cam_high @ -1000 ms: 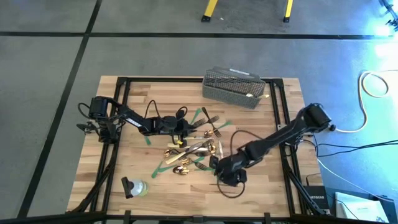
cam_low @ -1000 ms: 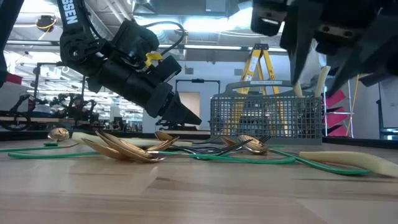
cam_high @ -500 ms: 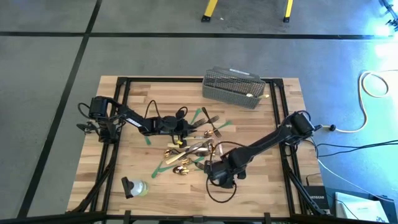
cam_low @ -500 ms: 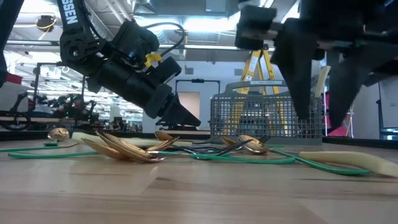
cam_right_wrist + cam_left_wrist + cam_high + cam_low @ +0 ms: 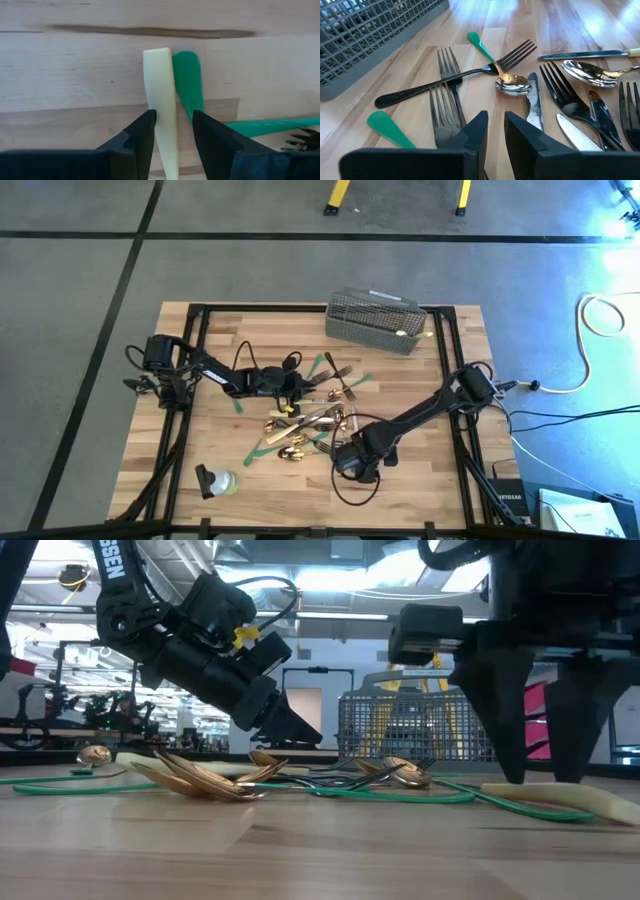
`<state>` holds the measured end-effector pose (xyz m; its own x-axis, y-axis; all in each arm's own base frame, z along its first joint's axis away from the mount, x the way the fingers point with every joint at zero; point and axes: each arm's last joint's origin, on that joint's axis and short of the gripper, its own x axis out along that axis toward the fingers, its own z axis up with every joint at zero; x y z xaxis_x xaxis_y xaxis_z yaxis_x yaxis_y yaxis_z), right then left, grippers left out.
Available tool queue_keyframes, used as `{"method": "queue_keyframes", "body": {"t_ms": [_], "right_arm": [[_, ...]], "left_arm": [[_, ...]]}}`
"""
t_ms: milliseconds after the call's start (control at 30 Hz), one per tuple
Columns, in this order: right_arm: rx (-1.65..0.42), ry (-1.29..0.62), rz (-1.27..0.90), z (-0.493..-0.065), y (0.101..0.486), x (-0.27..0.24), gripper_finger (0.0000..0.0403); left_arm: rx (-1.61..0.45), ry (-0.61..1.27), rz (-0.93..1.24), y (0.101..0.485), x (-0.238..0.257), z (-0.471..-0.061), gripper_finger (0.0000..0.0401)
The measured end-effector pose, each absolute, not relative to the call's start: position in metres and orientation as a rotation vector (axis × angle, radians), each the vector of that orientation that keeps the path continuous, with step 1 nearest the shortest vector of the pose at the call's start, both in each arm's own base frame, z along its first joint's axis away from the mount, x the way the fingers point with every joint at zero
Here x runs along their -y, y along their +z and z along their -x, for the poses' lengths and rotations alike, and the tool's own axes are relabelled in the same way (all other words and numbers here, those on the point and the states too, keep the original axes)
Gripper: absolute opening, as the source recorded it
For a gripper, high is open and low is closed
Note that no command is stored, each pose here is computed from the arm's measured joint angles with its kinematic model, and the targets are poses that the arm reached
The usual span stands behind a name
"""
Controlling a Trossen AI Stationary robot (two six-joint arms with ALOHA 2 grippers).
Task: Sort silverware
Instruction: Put the yellow knife into the gray organizer
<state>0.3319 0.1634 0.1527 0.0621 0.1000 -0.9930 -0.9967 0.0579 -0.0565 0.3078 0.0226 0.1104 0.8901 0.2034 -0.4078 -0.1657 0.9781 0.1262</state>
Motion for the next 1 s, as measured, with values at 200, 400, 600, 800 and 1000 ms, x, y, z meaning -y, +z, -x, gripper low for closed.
{"method": "queue_keyframes", "body": {"t_ms": [200,400,600,800,1000], "right_arm": [[-1.115,1.194,1.108,-0.33,0.151,-0.166,0.0117],[-1.126,1.206,1.099,-0.329,0.146,-0.171,0.0117],[-1.144,1.207,1.077,-0.33,0.14,-0.172,0.0117],[-1.15,1.216,1.056,-0.33,0.138,-0.172,0.0115],[-1.166,1.206,1.04,-0.329,0.138,-0.172,0.0077]], "left_arm": [[-0.436,0.192,-0.089,0.11,-0.023,-0.308,0.0049],[-0.436,0.195,-0.09,0.11,-0.023,-0.308,0.0049],[-0.436,0.195,-0.088,0.11,-0.023,-0.308,0.0049],[-0.436,0.196,-0.087,0.11,-0.023,-0.308,0.0049],[-0.436,0.195,-0.088,0.11,-0.023,-0.308,0.0049]]}}
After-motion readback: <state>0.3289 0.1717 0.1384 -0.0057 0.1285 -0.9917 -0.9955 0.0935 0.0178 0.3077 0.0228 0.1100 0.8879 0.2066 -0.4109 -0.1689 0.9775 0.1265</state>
